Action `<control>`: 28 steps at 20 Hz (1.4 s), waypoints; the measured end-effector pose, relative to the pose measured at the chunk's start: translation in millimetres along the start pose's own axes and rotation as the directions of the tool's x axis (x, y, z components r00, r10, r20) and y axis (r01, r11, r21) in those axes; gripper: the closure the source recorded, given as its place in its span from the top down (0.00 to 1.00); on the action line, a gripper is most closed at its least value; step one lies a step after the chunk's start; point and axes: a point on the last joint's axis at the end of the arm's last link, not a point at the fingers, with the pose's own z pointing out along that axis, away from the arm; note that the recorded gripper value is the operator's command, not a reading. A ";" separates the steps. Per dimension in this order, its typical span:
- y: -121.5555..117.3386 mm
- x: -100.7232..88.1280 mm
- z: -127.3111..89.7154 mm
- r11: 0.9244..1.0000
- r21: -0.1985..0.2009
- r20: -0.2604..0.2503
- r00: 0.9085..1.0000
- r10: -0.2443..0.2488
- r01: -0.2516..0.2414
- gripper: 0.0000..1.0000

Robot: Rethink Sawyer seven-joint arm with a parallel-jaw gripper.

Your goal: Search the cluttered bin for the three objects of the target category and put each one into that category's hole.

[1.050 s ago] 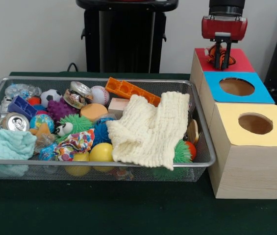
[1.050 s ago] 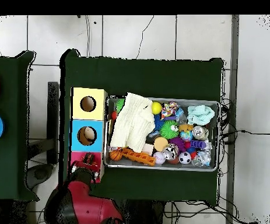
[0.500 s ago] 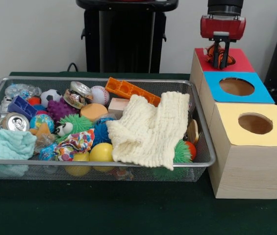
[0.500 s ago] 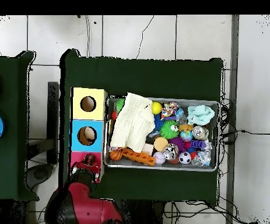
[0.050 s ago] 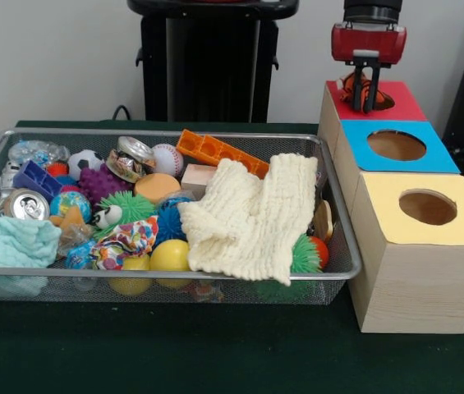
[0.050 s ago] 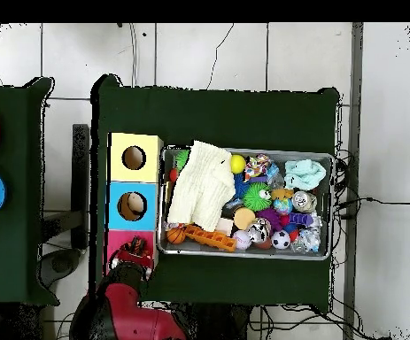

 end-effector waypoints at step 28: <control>12.2 28.9 -5.6 0.994 0.053 0.092 0.991 0.093 -0.098 0.00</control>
